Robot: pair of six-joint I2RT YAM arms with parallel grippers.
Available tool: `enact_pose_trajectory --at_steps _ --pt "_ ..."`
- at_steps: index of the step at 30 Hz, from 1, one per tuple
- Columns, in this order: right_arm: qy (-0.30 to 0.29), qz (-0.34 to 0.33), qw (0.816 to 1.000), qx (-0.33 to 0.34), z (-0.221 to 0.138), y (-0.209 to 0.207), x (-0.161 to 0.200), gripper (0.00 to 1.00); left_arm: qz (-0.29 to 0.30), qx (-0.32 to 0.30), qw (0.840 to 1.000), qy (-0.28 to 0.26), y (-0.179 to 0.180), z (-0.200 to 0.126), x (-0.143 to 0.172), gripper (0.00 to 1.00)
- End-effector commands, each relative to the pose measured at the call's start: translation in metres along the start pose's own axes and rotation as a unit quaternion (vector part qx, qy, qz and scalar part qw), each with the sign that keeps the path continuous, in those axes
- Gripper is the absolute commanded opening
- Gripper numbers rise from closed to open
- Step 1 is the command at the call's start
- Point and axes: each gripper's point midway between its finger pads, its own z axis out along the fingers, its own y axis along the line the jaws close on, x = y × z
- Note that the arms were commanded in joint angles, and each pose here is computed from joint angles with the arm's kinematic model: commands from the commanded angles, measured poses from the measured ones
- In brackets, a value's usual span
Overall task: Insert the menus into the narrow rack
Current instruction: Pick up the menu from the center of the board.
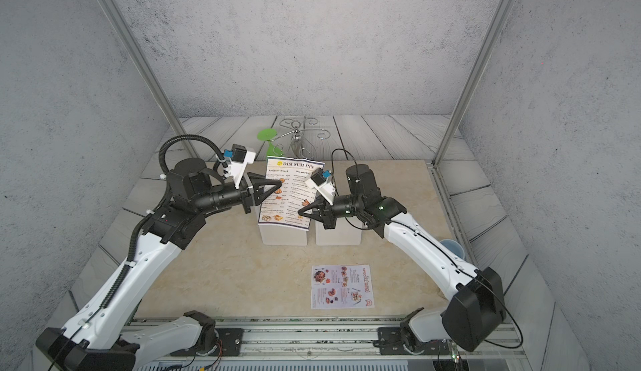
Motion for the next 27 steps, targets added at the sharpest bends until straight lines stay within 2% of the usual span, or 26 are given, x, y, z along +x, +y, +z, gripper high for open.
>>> enact_pose_trajectory --at_steps 1,7,11,19,27 --pt "-0.009 -0.009 1.0 0.015 0.001 -0.005 -0.008 0.01 0.009 -0.009 1.0 -0.013 0.0 -0.005 -0.008 0.26" --pt "-0.023 -0.02 0.999 0.033 -0.003 -0.006 -0.012 0.0 0.009 -0.053 0.998 -0.018 0.01 -0.012 -0.005 0.5" --pt "-0.031 -0.023 0.998 0.053 -0.005 -0.011 -0.016 0.0 0.002 -0.113 0.993 -0.027 0.022 -0.026 -0.001 0.62" --pt "-0.052 -0.034 0.994 0.087 -0.007 -0.023 -0.027 0.0 -0.015 -0.207 0.978 -0.034 0.038 -0.056 0.018 0.68" --pt "-0.077 -0.047 0.991 0.1 -0.003 -0.034 -0.044 0.0 -0.061 -0.266 0.962 -0.02 0.057 -0.07 0.056 0.69"
